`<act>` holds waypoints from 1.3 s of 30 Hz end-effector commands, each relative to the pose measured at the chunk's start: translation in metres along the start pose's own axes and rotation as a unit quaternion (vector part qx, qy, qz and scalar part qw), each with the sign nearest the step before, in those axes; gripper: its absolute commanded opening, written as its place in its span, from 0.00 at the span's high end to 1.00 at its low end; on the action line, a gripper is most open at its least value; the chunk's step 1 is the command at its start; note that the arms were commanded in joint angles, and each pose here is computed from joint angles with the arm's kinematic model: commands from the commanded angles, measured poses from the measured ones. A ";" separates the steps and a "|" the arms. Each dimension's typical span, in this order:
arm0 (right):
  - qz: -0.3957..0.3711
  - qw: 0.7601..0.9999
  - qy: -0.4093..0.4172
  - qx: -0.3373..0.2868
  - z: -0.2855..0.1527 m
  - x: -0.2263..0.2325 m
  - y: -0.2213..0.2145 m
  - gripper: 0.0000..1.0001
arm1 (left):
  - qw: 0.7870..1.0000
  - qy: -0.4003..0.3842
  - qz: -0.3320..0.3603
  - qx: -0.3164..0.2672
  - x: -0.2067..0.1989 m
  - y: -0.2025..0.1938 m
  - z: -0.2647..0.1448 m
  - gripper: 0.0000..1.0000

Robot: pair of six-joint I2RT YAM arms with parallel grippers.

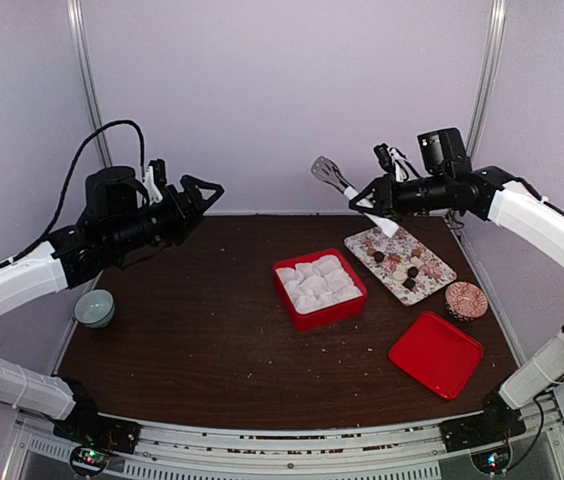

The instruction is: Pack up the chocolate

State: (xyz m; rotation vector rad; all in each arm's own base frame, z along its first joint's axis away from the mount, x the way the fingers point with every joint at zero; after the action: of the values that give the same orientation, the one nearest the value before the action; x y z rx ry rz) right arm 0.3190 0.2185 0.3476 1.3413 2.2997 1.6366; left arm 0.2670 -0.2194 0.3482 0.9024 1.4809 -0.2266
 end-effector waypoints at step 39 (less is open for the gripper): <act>-0.036 0.911 -0.304 0.276 0.004 -0.171 -0.064 0.62 | 0.962 0.170 0.110 0.184 0.081 0.014 0.005 0.02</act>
State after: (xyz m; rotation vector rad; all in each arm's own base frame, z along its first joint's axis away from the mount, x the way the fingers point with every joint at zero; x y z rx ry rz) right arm 0.3791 0.1054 0.2135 1.5258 2.4297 0.3605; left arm 0.2796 -0.1756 0.2713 1.4787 1.7203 -0.1789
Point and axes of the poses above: each gripper's point midway between its finger pads, its own z axis out along the fingers, its own x axis along the line the jaws close on, y = z × x, the point moved 7 cm from there along -z, back along the fingers, and after that the axes turned 13 degrees about -z, right-handed, at the moved point
